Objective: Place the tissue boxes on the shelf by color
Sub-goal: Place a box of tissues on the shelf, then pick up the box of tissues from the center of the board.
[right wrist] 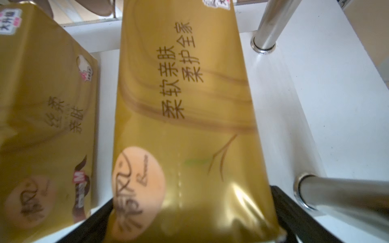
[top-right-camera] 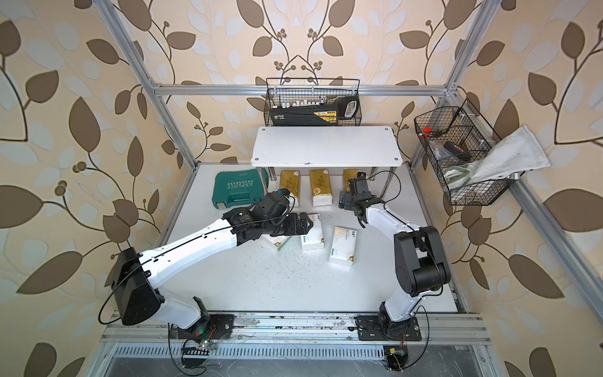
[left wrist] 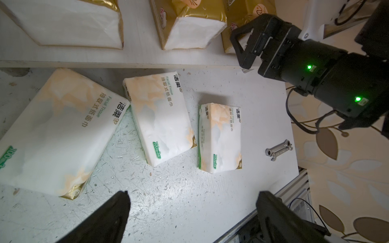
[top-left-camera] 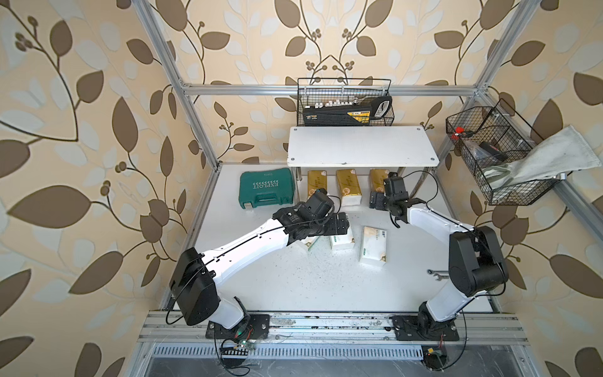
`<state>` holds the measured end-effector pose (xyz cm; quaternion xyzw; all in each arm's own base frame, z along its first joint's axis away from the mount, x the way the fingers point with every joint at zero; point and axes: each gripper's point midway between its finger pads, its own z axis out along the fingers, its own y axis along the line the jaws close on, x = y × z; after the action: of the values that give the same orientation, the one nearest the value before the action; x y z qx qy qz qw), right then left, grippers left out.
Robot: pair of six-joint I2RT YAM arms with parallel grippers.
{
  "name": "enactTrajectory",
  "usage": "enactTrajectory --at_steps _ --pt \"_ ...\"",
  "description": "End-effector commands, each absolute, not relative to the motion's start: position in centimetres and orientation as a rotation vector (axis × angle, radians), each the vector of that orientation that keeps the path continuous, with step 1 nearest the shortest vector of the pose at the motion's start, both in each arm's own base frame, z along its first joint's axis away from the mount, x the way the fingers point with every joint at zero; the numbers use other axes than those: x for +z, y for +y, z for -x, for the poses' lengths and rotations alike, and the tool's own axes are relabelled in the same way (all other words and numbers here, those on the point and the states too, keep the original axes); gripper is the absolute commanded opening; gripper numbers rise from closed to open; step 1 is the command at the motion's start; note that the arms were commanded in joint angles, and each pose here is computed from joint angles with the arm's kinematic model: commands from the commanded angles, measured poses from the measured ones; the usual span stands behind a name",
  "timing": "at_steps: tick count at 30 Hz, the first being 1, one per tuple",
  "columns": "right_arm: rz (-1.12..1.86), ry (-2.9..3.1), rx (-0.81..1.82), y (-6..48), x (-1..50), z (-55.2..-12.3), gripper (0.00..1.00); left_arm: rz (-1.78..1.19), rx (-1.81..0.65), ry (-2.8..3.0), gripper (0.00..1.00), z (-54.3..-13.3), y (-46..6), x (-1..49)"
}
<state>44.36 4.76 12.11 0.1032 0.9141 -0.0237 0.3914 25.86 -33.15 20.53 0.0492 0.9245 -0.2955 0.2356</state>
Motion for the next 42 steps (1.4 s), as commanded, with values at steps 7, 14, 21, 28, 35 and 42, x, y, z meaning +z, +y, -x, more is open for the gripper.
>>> enactTrajectory --at_steps 7,14,21,28,35,42 --pt "-0.277 2.281 0.080 6.3 14.2 -40.5 0.99 -0.147 -0.869 2.514 0.99 -25.6 -33.7 21.2" --pt "-0.263 2.288 0.111 7.9 14.9 -36.1 0.99 -0.147 -0.863 2.515 0.99 -25.2 -33.3 20.8" --pt "-0.256 2.333 0.158 9.4 14.9 -29.0 0.99 -0.183 -0.868 2.519 0.99 -23.6 -32.6 19.9" --pt "-0.295 2.410 0.215 9.7 12.3 -23.4 0.99 -0.265 -0.822 2.547 0.99 -19.8 -32.4 16.9" --pt "-0.297 2.441 0.215 10.6 9.9 -21.2 0.99 -0.267 -0.800 2.562 0.99 -18.0 -32.5 15.0" --pt "-0.290 2.439 0.196 12.0 8.8 -21.8 0.99 -0.271 -0.789 2.559 0.99 -17.6 -32.8 14.4"
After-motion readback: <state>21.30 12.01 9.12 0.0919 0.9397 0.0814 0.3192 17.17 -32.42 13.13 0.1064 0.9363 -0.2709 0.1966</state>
